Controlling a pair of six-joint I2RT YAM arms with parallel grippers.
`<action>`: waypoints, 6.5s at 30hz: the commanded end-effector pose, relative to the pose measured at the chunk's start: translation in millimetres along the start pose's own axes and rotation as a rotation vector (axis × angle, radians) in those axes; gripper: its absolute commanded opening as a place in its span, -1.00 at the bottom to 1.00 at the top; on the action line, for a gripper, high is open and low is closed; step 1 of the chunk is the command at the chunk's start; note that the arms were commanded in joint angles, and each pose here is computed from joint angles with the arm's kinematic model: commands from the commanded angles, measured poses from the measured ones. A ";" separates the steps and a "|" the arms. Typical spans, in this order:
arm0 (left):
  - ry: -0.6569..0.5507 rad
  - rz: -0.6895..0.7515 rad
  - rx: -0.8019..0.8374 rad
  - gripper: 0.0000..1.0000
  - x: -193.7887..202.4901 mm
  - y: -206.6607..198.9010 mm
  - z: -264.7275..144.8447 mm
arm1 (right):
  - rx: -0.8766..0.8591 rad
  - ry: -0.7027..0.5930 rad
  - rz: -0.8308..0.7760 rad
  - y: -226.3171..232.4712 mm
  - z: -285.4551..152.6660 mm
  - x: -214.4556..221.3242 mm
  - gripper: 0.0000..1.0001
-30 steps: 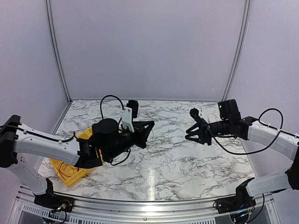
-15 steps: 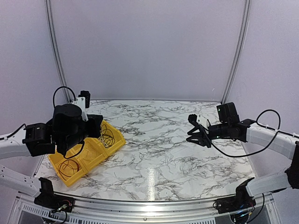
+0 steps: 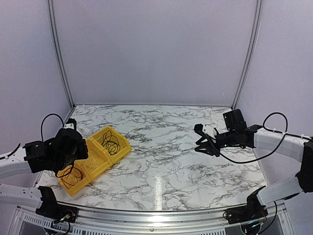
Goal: Untangle the cables
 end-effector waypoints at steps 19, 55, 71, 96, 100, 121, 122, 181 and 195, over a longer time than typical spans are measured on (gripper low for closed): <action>0.286 -0.193 -0.131 -1.00 36.9 42.2 37.7 | -0.005 0.041 -0.036 -5.1 4.8 -5.8 -0.31; 0.063 -0.066 0.233 0.05 -44.2 -17.1 9.3 | -0.033 0.065 -0.064 2.3 10.7 -7.4 -0.30; 0.343 0.165 0.549 0.11 68.1 -220.5 58.0 | -0.161 0.186 -0.053 14.9 39.9 12.3 -0.26; 0.453 0.419 0.737 -0.11 177.3 -274.5 96.4 | -0.163 0.231 -0.042 14.1 45.8 18.6 -0.25; 0.407 0.397 0.704 -0.10 178.5 -279.3 105.6 | -0.161 0.236 -0.042 14.1 46.5 19.6 -0.26; 0.184 0.283 0.802 -1.00 149.2 -278.7 94.4 | -0.212 0.269 -0.168 44.3 5.0 16.4 -0.17; 0.182 0.279 0.802 -1.00 147.7 -277.1 92.6 | -0.232 0.287 -0.185 49.6 5.3 20.7 -0.16; -0.149 0.244 0.310 -1.00 -10.5 -81.5 -25.9 | 0.181 0.546 0.137 -69.7 -35.1 113.4 -1.00; -0.263 0.099 0.220 -1.00 -40.8 -15.6 -62.9 | 0.246 0.553 0.248 -91.3 -30.7 123.4 -1.00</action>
Point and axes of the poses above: each gripper's point midway between its finger pads, its own z axis out along the fingers, its own y axis along the line the jaws close on, x = y × z, the point moved 8 cm from there along -z, back along the fingers, and after that the axes turned 7 degrees about -z, right-handed, at the moved point
